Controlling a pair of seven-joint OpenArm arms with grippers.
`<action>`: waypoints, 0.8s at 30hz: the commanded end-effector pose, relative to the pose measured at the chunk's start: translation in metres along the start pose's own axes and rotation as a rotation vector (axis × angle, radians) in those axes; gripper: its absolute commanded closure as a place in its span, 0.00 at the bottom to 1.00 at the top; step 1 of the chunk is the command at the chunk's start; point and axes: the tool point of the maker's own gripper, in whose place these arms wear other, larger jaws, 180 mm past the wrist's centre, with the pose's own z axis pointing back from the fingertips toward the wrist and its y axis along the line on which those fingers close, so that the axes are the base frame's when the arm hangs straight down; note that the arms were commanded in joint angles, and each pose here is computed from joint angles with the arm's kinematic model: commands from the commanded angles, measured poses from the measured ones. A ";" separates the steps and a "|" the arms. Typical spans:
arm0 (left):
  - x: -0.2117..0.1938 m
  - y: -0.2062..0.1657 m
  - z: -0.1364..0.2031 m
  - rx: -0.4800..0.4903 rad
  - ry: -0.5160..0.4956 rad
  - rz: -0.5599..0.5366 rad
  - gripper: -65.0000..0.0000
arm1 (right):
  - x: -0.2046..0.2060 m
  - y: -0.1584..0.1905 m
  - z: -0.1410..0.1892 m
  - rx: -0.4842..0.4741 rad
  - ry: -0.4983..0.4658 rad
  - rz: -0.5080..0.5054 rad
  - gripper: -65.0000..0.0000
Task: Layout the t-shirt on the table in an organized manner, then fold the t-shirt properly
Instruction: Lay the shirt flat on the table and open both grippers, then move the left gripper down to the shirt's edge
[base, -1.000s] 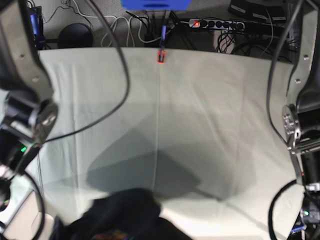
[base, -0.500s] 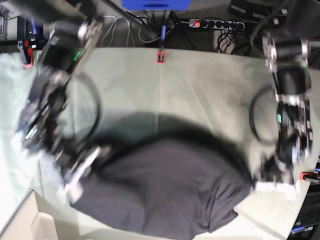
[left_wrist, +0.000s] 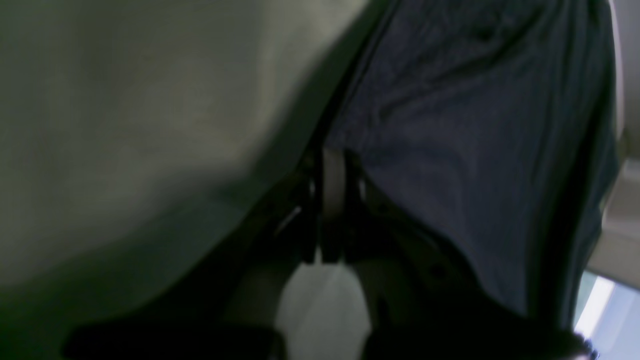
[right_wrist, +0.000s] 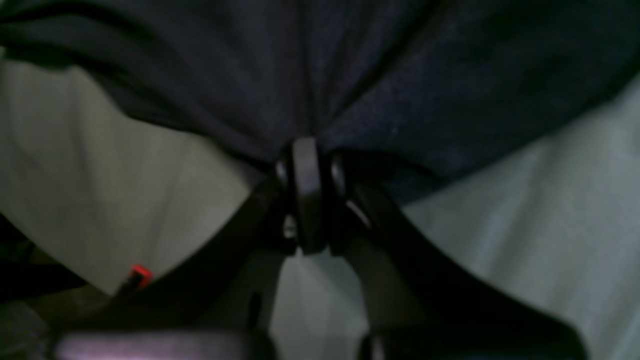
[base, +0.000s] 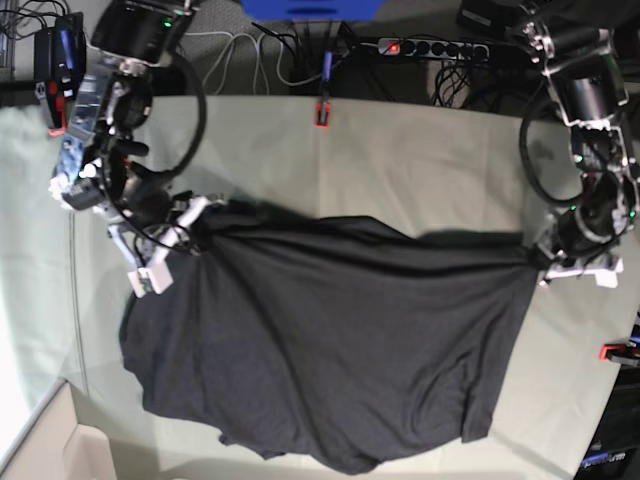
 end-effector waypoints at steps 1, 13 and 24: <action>0.023 -0.009 0.006 -0.027 -0.054 -0.004 0.99 | 0.021 0.003 0.003 0.011 -0.066 0.017 0.94; 0.021 0.020 0.017 0.011 -0.067 0.050 0.51 | 0.007 -0.001 0.006 0.001 -0.038 0.010 0.50; 0.016 0.071 0.061 0.052 -0.129 0.183 0.51 | -0.034 0.004 0.010 0.007 0.035 -0.022 0.50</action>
